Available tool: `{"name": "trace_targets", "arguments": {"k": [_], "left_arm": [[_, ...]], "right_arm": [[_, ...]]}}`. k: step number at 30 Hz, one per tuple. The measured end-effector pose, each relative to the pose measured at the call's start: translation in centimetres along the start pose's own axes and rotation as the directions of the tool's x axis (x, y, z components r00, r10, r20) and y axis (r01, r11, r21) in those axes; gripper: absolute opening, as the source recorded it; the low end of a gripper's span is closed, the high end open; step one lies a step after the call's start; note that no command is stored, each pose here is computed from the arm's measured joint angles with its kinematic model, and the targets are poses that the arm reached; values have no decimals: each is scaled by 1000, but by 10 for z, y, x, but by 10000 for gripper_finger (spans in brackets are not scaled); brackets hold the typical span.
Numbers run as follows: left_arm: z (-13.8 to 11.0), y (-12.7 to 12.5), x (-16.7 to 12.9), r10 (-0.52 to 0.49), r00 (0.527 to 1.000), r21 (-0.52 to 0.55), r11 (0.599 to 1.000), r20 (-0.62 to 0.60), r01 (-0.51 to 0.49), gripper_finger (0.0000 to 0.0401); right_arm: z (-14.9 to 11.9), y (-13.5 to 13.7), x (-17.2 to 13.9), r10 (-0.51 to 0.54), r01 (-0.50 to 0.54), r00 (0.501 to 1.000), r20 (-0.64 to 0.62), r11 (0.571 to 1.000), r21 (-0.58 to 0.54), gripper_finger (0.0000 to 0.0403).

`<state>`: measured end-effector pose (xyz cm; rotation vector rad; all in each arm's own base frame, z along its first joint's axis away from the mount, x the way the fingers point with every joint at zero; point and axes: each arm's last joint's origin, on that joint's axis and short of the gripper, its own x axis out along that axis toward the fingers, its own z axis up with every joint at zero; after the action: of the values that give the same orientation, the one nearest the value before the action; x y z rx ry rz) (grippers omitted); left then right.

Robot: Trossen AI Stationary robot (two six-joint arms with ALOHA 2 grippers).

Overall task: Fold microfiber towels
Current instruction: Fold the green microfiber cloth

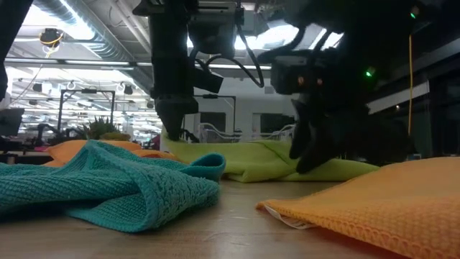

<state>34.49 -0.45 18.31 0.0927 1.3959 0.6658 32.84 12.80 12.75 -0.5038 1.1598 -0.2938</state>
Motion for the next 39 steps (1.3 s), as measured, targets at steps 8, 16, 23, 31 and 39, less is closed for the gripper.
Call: {"name": "trace_targets", "arguments": {"k": [8, 16, 23, 31, 39], "left_arm": [[0, 0, 0, -1, 1000, -1, 1000, 1, 1, 0], [0, 0, 0, -2, 1000, -2, 1000, 3, 2, 0], [1, 0, 0, -5, 1000, -6, 1000, 9, 5, 0], [1, -1, 0, -5, 1000, -7, 1000, 11, 5, 0], [2, -1, 0, -7, 1000, -9, 1000, 15, 7, 0]], "right_arm": [[-3, -1, 3, -31, 31, 1000, -3, 999, 18, 147], [-3, -4, 5, -8, 10, 1000, -18, 997, 72, 38], [12, -9, -9, -7, 8, 1000, -20, 998, 70, 13], [17, -9, -15, 90, -86, 995, -44, 991, 102, 20], [17, -9, -15, 96, -90, 994, -46, 988, 125, 87]]}}
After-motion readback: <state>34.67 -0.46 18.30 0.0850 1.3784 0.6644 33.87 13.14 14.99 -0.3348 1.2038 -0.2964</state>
